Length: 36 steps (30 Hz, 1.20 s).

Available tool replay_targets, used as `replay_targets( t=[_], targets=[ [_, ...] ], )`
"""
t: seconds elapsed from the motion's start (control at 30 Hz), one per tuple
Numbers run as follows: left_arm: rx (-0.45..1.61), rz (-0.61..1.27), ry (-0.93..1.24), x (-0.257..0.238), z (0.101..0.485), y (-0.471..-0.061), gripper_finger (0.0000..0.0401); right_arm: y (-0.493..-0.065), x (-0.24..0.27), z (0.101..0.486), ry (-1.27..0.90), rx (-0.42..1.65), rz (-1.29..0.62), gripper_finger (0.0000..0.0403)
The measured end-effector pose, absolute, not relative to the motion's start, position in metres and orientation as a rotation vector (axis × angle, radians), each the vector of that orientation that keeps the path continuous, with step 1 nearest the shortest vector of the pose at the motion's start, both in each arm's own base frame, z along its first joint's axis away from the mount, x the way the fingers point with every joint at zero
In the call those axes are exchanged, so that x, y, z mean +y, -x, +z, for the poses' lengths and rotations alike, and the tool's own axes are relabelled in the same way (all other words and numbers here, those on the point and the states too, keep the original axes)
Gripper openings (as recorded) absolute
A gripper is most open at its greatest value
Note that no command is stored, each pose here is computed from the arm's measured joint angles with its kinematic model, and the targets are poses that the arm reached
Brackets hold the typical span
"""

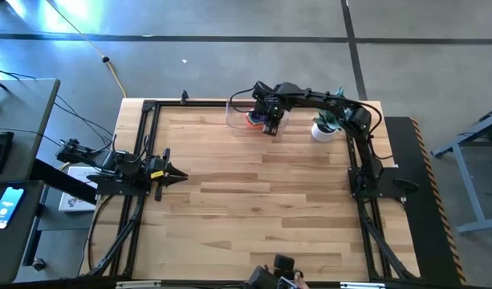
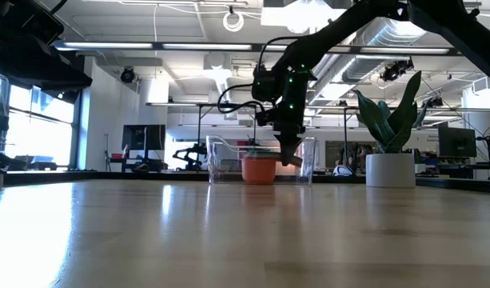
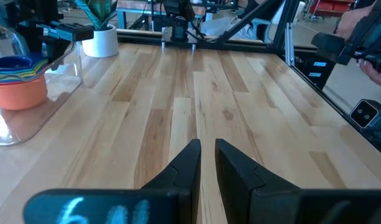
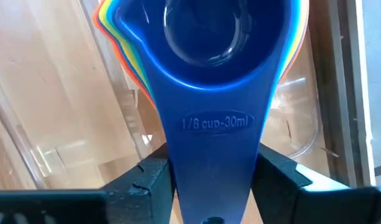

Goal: Nest measuring cups in basket
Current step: Put the colored measuring cups on top of the transparent bin, then return to Home Position

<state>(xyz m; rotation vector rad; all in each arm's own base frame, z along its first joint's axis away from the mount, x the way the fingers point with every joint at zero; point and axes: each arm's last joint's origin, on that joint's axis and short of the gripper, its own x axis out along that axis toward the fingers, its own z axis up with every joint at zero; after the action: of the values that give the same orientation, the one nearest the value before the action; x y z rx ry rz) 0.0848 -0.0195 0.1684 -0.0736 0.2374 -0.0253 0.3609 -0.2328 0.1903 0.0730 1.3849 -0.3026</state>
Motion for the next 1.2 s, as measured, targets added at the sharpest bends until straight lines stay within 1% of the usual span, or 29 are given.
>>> replay_targets(
  t=[0.17,0.3,0.4,0.47,0.57,0.63,0.7,0.87,0.97,1.07,1.2],
  targets=[
    [0.238,-0.026,0.073,-0.020,0.168,-0.085,0.0039,-0.360,-0.232,0.192,-0.085,1.399,-0.305,0.0210],
    [0.238,-0.025,0.073,-0.019,0.168,-0.085,0.0039,-0.362,-0.234,0.204,-0.074,1.389,-0.313,0.0252],
    [0.239,-0.025,0.073,-0.019,0.168,-0.085,0.0039,-0.364,-0.235,0.216,-0.080,1.375,-0.321,0.0270],
    [0.238,-0.025,0.073,-0.019,0.168,-0.085,0.0039,-0.365,-0.235,0.226,-0.121,1.356,-0.322,0.0274],
    [0.238,-0.025,0.073,-0.019,0.168,-0.085,0.0039,-0.366,-0.232,0.242,-0.247,1.300,-0.311,0.0274],
    [0.238,-0.026,0.073,-0.019,0.168,-0.085,0.0039,-0.368,-0.227,0.252,-0.322,1.240,-0.292,0.0274],
    [0.237,-0.026,0.074,-0.019,0.168,-0.085,0.0039,-0.371,-0.216,0.265,-0.354,1.170,-0.279,0.0274],
    [0.238,-0.026,0.073,-0.020,0.168,-0.085,0.0039,-0.381,-0.164,0.297,-0.297,0.973,-0.291,0.0274],
    [0.238,-0.026,0.073,-0.020,0.168,-0.085,0.0039,-0.375,-0.130,0.313,-0.226,0.838,-0.337,0.0274],
    [0.238,-0.026,0.073,-0.019,0.168,-0.085,0.0039,-0.359,-0.104,0.314,-0.194,0.715,-0.374,0.0274],
    [0.238,-0.026,0.073,-0.019,0.168,-0.085,0.0039,-0.323,-0.078,0.304,-0.224,0.561,-0.353,0.0274]
  ],
)
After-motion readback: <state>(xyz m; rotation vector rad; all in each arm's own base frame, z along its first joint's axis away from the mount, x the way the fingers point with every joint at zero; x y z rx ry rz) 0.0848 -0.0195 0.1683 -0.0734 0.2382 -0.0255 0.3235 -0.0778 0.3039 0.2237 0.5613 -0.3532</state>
